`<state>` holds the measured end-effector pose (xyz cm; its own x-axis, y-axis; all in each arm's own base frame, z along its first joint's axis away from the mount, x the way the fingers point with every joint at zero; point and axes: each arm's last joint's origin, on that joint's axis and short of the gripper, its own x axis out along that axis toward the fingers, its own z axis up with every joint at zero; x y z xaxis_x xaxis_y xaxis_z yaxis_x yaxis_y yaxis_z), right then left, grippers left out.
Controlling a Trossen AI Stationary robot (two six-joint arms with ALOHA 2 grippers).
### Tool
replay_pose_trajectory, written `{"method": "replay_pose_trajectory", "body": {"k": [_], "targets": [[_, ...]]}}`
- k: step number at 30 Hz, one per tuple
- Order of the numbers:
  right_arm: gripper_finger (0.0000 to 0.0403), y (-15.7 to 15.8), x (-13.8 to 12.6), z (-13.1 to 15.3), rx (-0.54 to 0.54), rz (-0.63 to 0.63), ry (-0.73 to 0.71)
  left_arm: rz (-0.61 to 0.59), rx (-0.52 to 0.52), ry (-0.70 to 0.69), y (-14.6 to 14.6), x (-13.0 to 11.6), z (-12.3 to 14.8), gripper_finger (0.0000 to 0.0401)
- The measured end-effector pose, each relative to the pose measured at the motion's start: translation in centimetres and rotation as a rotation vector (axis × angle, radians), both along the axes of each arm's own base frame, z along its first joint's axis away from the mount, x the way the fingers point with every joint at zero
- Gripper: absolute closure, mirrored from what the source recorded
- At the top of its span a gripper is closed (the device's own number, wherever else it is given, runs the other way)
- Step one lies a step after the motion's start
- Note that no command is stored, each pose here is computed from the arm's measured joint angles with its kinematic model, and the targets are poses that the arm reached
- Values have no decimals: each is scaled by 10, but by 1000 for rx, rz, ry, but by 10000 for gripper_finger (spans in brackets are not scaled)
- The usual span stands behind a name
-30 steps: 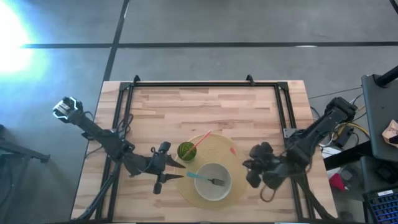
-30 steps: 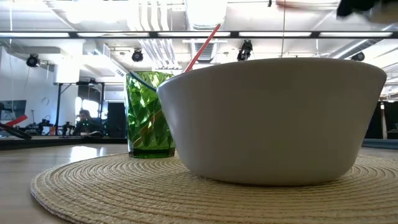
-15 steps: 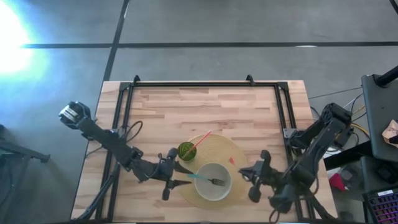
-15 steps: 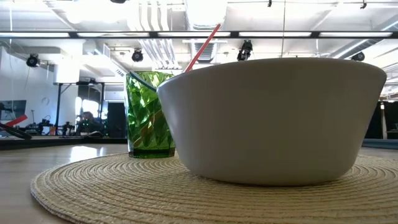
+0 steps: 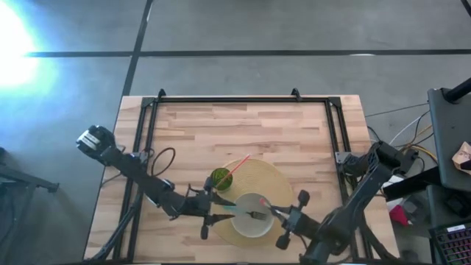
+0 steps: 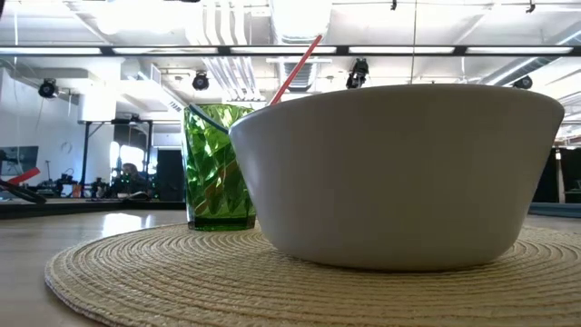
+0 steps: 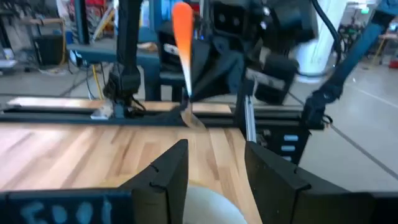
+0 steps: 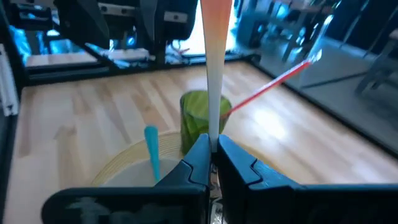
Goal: Pick & Place Utensil
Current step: Put the orange spoon into the white bowl on the brown mat
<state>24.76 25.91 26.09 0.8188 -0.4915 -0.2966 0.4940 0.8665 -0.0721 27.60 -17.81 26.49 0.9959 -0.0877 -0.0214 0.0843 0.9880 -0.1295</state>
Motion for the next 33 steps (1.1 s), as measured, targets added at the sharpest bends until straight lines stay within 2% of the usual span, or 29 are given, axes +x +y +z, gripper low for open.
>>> {"method": "replay_pose_trajectory", "body": {"k": [9,15,27,33], "targets": [[390,10,19,-6,-219,-69,-54,61,28,-70,1,2,4,250],[390,6,32,-16,-313,-137,-80,115,69,-115,4,3,9,250],[390,1,81,-39,-331,-261,-120,162,71,-128,17,11,11,250],[390,-3,94,-38,-270,-303,-169,168,72,-128,19,12,11,250]]}}
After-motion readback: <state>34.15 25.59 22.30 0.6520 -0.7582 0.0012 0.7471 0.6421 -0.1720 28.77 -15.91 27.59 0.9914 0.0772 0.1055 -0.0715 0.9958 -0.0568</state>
